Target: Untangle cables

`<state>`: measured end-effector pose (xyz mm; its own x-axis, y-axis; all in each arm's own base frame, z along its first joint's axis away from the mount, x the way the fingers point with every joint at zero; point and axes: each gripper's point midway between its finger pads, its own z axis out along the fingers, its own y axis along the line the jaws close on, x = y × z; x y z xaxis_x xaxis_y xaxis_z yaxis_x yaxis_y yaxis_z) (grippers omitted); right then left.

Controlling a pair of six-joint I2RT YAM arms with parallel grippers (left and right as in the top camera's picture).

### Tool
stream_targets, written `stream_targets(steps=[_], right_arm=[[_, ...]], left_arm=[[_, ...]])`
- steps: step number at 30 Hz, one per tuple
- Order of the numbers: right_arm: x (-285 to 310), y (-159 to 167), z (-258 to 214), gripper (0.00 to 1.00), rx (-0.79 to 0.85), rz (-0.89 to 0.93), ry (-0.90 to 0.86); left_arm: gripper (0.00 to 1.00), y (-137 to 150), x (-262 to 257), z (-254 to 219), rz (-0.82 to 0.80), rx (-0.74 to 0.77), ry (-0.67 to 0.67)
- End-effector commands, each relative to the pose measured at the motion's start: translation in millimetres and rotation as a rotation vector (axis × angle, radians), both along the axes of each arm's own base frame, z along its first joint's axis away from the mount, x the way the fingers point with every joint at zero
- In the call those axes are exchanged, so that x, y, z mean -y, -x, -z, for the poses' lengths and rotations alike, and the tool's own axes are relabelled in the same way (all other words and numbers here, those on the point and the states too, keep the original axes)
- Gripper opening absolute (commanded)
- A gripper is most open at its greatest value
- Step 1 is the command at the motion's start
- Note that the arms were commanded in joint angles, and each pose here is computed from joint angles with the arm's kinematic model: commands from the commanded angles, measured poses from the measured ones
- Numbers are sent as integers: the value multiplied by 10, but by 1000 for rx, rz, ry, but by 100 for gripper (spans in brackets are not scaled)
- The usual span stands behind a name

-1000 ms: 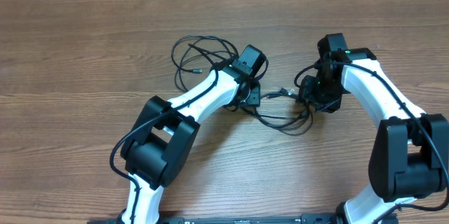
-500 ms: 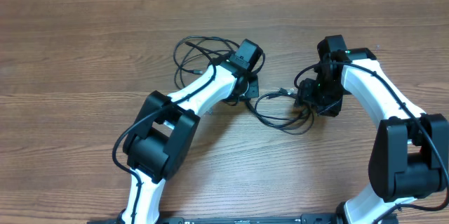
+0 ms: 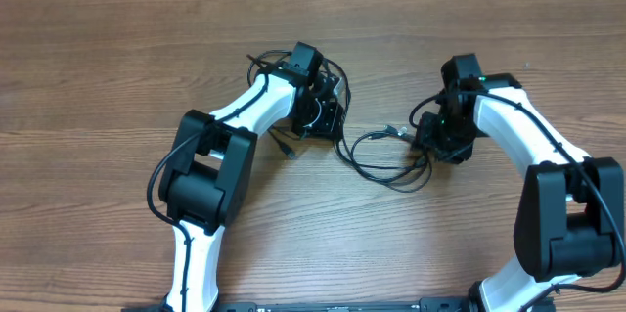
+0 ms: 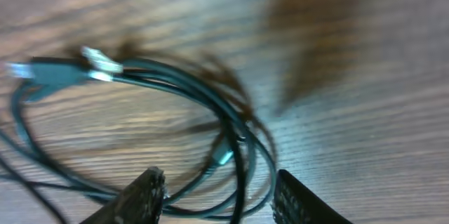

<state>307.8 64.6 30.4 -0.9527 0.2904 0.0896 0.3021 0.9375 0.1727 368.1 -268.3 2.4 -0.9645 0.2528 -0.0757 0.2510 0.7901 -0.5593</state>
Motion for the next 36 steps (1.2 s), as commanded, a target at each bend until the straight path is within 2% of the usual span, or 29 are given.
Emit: stream_targets(steps=[1,5,6,7,8,12,15,19,24,26,31,36], right_arm=[[89,149,156,48,-46,59,50],[149,299,271,43,-82,62,82],[152,325,287,34,-89,62,83],[154,342,296,6,-93,62,83],[155,343,294,4,-94,62,83],[141,230,113,4,-79,63,79],[56,1,-228,4,12,47,64],[-172,-188,-764,4,178,-47,39],[-519,-174,-1172,4,344,-230,32],[-572,-144,-1223,4,372,-264,76],[-665,-189,-1250,4,435,-320,182],[-536,-324,-1300,4,491,-251,279]], left_arm=[[4,51,13,80,48,-9,20],[4,81,55,78,59,-9,20],[4,81,57,77,59,-9,20],[4,80,56,77,59,-9,21],[4,73,58,70,58,-7,22],[5,40,21,-67,106,8,18],[6,2,-44,-192,162,50,-11],[9,-85,-278,-94,131,80,-172],[13,-197,-558,4,10,87,-353],[18,-233,-669,25,-26,93,-412],[42,-297,-923,45,-69,97,-495],[46,-326,-1069,41,-106,63,-475]])
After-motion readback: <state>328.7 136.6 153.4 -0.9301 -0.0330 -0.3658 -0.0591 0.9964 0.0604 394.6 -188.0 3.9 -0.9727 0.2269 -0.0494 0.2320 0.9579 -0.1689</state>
